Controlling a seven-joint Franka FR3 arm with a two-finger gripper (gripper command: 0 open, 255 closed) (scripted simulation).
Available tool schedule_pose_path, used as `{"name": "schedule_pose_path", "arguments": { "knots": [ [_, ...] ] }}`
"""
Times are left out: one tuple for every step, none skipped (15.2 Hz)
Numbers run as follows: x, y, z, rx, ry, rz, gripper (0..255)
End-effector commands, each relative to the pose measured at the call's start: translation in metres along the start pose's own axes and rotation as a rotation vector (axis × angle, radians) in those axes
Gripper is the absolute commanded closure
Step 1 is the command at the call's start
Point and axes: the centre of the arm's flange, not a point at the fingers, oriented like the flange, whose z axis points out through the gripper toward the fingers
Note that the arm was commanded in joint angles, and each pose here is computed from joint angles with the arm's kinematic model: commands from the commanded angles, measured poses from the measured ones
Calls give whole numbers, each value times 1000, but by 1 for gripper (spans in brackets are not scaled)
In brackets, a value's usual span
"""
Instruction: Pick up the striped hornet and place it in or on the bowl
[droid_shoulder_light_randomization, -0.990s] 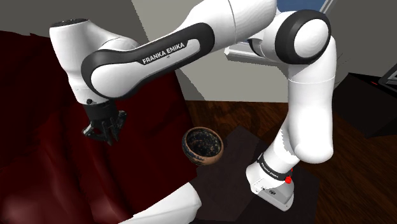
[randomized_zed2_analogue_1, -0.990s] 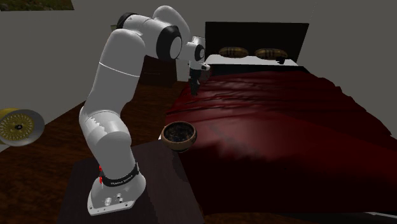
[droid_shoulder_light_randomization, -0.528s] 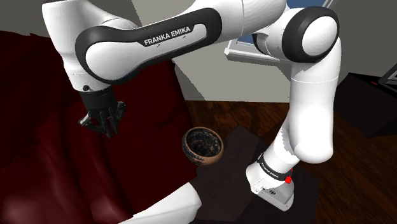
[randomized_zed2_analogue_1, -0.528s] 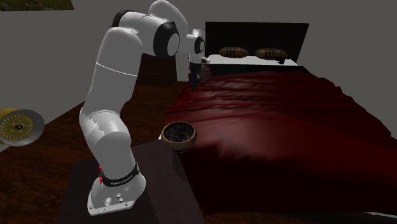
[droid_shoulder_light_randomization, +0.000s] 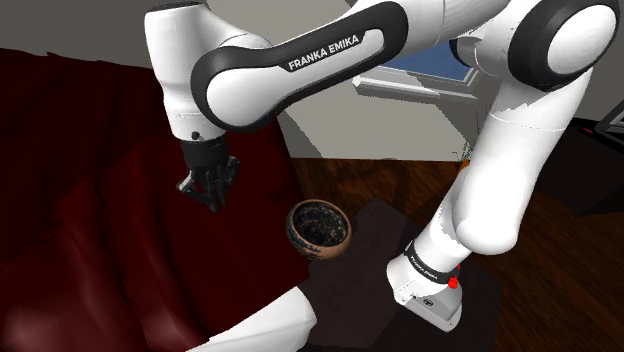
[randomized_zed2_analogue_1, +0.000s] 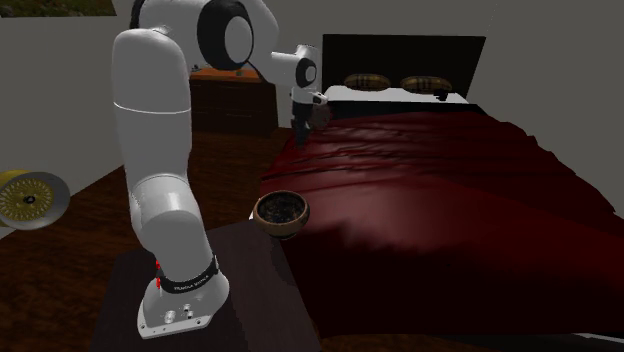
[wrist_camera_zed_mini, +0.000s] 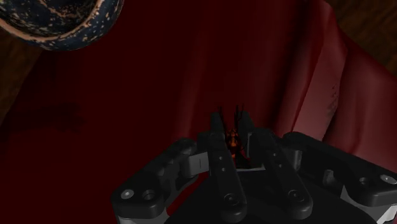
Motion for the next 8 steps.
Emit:
{"name": "schedule_pose_path", "arguments": {
  "knots": [
    [-15,20,5,0,0,1,255],
    [-23,30,7,0,0,1,255],
    [-32,40,8,0,0,1,255],
    [-40,51,10,0,0,1,255],
    [-48,61,12,0,0,1,255],
    [-56,71,14,0,0,1,255],
    [-65,81,15,0,0,1,255],
    [-73,91,17,0,0,1,255]
  ]
}}
